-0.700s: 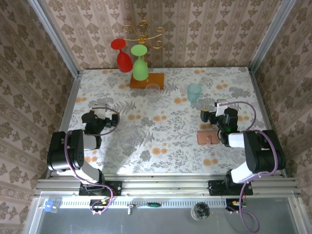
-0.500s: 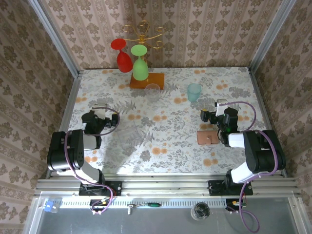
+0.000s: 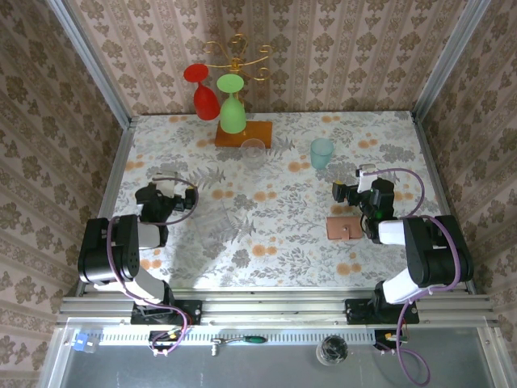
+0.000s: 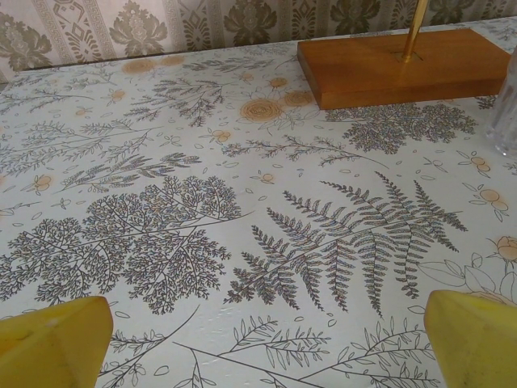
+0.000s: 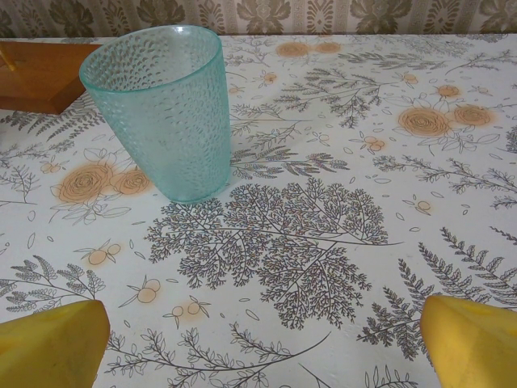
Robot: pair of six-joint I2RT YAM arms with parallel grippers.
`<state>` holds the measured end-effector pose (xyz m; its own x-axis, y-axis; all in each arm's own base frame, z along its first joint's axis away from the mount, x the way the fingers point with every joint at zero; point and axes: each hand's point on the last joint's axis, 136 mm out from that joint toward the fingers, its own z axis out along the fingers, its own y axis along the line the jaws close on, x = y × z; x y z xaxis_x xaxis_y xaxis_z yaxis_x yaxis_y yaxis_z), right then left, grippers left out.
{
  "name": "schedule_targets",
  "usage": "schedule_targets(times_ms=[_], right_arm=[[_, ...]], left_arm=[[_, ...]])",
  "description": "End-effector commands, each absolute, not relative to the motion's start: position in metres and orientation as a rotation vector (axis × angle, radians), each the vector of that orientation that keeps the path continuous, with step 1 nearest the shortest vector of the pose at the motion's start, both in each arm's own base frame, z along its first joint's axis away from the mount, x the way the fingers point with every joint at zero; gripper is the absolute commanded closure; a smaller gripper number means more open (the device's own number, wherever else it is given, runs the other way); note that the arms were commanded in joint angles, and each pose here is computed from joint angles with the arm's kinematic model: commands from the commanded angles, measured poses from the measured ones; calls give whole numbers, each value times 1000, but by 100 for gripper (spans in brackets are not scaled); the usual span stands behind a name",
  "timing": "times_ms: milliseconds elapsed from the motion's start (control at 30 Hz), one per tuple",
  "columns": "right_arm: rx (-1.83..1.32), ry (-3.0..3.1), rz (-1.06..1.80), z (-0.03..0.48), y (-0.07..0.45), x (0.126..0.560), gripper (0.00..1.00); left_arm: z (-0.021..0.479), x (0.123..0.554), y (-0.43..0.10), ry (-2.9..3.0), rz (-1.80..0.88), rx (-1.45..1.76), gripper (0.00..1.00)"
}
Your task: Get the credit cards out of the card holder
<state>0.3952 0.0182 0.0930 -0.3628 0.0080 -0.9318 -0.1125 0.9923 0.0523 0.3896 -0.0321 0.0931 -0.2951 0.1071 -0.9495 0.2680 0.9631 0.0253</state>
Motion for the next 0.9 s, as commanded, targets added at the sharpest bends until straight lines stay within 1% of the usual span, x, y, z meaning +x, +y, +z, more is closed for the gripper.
schedule_targets(times_ms=[0, 167, 333, 433, 667, 867], right_arm=[[-70, 1908, 115, 99, 16, 397, 0], [-72, 1907, 115, 99, 16, 397, 0], [-68, 1909, 115, 99, 16, 398, 0], [-4, 1920, 72, 99, 5, 400, 0], [11, 1921, 58, 98, 3, 400, 0], [14, 1957, 50, 115, 2, 401, 0]], left_arm=[[101, 392, -35, 1838, -150, 301, 0], [100, 393, -30, 1850, -134, 271, 0], [97, 398, -8, 1880, -44, 142, 0], [97, 398, -8, 1882, -40, 142, 0], [97, 400, -9, 1893, -8, 140, 0], [106, 396, -7, 1873, 90, 118, 0]])
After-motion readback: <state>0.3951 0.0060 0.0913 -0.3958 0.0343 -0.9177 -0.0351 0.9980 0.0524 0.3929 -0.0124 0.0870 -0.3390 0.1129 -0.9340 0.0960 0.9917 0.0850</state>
